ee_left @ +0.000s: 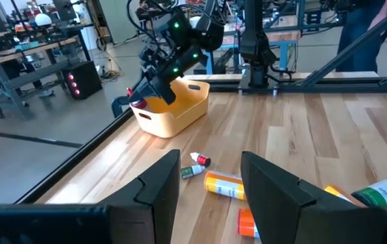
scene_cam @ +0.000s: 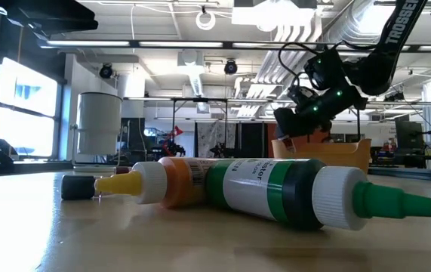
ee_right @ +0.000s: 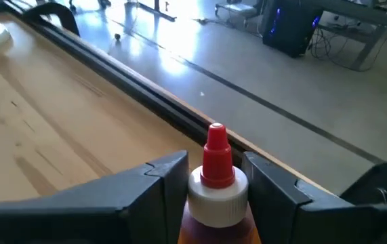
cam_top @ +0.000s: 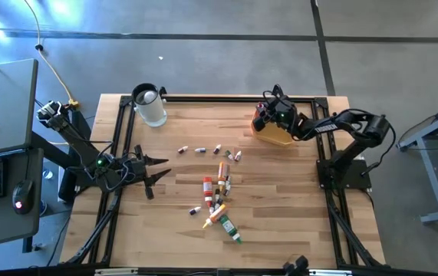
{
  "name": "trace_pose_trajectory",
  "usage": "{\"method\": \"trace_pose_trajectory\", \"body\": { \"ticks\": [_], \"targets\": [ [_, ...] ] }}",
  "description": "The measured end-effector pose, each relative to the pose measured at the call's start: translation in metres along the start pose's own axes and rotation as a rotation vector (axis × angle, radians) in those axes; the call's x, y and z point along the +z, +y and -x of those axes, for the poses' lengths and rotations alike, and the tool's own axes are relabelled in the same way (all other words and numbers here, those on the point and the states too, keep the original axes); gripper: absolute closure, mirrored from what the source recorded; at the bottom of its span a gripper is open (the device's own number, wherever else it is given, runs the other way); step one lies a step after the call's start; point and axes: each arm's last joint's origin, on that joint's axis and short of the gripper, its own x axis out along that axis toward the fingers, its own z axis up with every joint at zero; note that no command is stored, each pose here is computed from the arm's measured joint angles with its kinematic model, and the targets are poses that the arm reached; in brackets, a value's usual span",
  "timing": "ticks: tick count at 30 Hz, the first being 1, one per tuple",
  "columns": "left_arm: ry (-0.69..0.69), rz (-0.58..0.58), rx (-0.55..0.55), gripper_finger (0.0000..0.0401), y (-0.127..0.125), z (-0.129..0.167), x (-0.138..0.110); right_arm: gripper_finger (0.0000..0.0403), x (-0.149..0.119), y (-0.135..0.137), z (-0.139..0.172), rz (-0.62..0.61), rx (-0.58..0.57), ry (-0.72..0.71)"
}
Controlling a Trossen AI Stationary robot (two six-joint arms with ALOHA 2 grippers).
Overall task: Pick & Place food coloring
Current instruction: Put the large red food coloring bottle into the yellow bin, then put the large orange food coloring bottle into the yellow bin
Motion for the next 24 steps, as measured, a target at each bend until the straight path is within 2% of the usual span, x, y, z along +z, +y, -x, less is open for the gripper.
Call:
{"method": "trace_pose_trajectory", "body": {
  "ticks": [10,16,20,24],
  "targets": [
    [0.000,0.015,0.000,0.0248,0.000,0.000,0.000,0.0236,-0.004,-0.001,0.000,0.039,-0.038,0.037],
    [-0.001,0.017,0.000,0.0248,0.000,0.000,0.000,0.0232,0.000,-0.001,0.002,0.083,-0.041,0.024],
    [-0.001,0.018,0.000,0.0248,0.000,0.000,0.000,0.0232,0.018,-0.001,0.015,0.095,-0.033,-0.057],
    [-0.002,0.019,0.000,0.0248,0.000,0.000,0.000,0.0231,0.050,0.005,0.044,0.113,-0.005,-0.206]
  ]
}}
